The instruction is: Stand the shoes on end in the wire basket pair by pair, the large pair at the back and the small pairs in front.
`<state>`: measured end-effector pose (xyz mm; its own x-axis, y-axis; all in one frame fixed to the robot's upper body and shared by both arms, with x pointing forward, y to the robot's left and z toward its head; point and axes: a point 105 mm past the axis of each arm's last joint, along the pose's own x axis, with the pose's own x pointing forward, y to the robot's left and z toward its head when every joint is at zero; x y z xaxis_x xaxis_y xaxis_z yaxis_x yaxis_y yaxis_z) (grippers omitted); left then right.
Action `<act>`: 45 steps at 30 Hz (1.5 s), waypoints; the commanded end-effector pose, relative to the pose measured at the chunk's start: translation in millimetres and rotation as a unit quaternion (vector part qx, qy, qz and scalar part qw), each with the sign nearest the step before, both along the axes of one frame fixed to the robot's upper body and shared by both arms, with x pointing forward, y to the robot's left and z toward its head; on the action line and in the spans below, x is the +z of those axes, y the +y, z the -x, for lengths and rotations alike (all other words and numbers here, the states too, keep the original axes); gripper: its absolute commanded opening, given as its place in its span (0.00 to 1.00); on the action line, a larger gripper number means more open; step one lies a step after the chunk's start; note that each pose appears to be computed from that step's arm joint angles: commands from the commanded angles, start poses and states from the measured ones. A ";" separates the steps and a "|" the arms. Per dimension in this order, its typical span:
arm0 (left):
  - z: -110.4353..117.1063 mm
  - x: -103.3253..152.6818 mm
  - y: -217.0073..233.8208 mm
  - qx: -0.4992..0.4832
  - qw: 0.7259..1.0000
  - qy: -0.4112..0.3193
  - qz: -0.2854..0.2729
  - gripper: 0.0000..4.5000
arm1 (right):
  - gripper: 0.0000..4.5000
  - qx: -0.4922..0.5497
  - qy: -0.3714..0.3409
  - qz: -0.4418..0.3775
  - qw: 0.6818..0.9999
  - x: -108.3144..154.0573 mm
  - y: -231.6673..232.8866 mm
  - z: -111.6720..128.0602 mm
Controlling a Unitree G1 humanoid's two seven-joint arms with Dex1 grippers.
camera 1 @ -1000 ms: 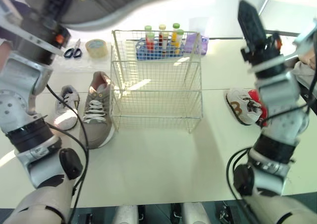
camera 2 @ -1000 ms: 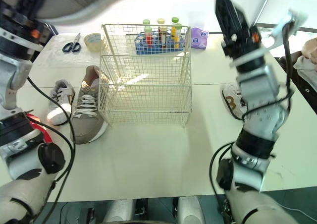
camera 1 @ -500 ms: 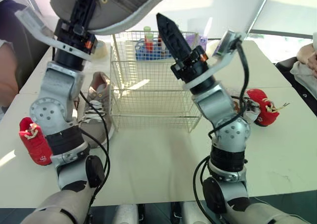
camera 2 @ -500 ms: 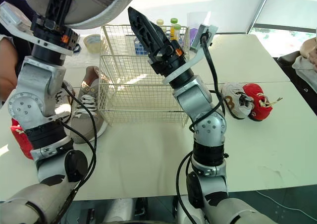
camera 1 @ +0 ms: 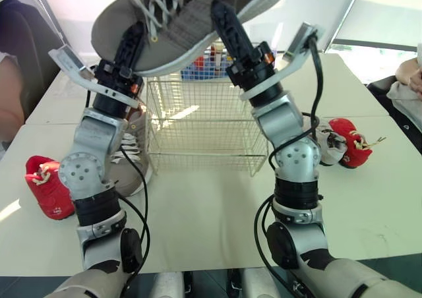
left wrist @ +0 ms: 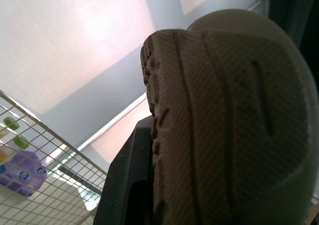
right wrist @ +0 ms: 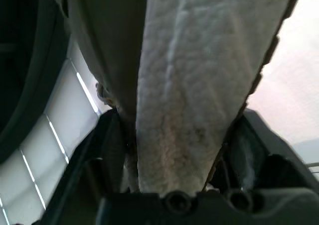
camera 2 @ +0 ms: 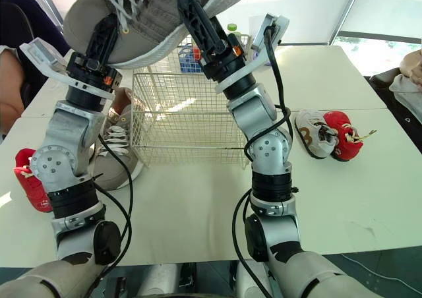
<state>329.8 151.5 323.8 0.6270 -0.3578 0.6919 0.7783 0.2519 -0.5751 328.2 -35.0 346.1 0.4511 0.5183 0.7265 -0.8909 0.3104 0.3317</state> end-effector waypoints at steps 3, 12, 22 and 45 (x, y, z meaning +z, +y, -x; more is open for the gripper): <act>9.2 3.3 -11.6 -0.004 0.999 -0.017 -0.038 0.20 | 0.35 0.000 -0.046 -0.011 0.999 17.8 -2.6 16.2; 24.8 -38.4 -25.3 0.027 0.951 0.001 -0.307 0.90 | 0.35 -0.111 -0.207 0.109 0.966 65.6 -43.5 18.6; 74.5 -41.0 -15.9 -0.009 0.890 -0.038 -0.455 0.90 | 0.35 -0.090 -0.364 0.298 0.878 108.1 -78.0 2.4; 68.3 -59.0 -5.2 0.039 0.901 0.009 -0.432 0.92 | 0.80 -0.014 -0.212 0.501 0.839 0.4 -90.4 -69.3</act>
<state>262.2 147.2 258.8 0.6836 -0.7165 0.1393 0.7292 0.6619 -0.1738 401.2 -125.4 337.3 0.2993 0.9541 0.0099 -0.8613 0.2747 -0.4274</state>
